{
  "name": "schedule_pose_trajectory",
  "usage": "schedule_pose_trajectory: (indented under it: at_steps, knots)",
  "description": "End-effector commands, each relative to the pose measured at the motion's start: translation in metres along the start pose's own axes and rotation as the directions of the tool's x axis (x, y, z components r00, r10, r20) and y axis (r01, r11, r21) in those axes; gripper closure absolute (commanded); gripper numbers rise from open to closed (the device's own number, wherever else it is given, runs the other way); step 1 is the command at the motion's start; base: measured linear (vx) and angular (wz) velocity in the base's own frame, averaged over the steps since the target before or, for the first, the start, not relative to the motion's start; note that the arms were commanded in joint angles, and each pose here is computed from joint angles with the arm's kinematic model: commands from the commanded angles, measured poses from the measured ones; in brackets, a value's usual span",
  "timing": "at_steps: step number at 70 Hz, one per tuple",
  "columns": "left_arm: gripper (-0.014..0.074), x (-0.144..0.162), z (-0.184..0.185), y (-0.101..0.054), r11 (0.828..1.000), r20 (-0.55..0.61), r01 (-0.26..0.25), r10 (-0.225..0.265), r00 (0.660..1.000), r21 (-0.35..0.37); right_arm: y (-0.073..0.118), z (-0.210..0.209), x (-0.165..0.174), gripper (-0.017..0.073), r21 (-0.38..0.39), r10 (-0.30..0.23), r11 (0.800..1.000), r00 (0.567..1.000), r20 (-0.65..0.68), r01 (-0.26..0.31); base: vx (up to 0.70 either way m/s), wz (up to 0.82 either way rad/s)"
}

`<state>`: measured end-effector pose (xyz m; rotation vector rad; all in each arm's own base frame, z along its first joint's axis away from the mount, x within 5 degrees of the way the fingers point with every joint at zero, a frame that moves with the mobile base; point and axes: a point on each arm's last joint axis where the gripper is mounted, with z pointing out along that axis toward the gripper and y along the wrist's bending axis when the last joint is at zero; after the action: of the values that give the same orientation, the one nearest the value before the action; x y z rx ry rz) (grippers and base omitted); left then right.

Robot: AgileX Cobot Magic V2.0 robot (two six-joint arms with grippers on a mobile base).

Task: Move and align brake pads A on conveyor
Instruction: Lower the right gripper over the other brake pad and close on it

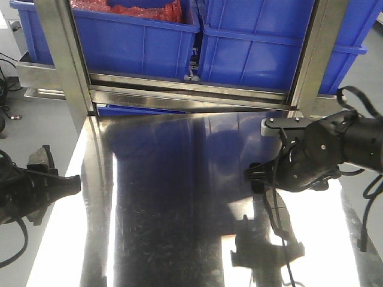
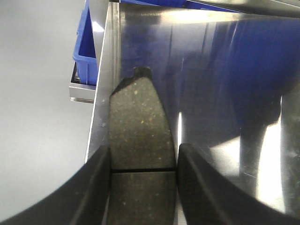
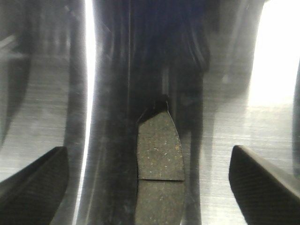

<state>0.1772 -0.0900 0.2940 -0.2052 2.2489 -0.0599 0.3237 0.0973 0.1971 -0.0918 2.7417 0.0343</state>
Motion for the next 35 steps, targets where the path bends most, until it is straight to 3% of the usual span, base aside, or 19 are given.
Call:
schedule_pose_trajectory:
  at_steps: [1, 35]
  knots:
    - [0.0377, -0.011, -0.008, -0.003, 0.999, 0.068, -0.012, 0.009, 0.998, 0.039, 0.001, -0.009, -0.013, -0.0088, -0.016, 0.005, 1.0, 0.997, 0.077, -0.004, 0.0, 0.0]
    - [0.0377, -0.011, -0.008, -0.003, 0.999, 0.068, -0.012, 0.009, 0.998, 0.039, 0.001, 0.018, -0.003, -0.0034, 0.009, 0.005, 1.0, 0.999, -0.035, -0.005, 0.0, 0.0]
